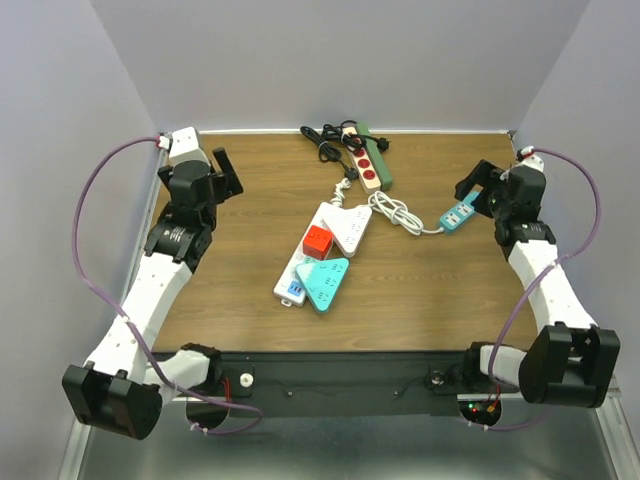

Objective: Insert the plug

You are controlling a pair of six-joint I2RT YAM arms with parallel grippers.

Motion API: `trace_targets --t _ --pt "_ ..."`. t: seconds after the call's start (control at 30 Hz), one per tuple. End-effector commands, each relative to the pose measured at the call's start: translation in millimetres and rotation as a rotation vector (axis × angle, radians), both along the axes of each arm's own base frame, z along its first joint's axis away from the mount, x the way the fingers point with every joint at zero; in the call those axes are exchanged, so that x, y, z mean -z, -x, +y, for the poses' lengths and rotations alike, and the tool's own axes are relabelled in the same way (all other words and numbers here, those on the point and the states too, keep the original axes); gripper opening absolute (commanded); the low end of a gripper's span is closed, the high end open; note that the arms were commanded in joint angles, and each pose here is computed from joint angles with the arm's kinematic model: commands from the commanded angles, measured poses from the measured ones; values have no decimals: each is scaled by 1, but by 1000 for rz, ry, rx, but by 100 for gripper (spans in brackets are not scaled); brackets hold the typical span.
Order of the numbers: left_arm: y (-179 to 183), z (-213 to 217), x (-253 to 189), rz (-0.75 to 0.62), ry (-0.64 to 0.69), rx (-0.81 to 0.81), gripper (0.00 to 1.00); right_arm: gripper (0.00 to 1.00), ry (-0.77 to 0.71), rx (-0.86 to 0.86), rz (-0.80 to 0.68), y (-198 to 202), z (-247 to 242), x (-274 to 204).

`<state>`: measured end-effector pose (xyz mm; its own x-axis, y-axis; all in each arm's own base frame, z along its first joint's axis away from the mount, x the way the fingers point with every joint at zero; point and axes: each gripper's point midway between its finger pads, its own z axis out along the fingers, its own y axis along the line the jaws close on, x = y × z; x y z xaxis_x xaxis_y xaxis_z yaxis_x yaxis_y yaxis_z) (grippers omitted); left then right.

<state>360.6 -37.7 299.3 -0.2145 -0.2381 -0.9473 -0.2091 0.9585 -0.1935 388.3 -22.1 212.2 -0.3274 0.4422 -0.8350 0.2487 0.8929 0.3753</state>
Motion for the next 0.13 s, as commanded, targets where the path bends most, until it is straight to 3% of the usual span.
trace_targets --t 0.0,0.1 --pt "12 11 -15 -26 -24 -33 91 100 29 1 -71 5 -4 -32" --pt "13 11 -15 -23 -24 -33 91 100 32 5 -80 8 -4 -37"
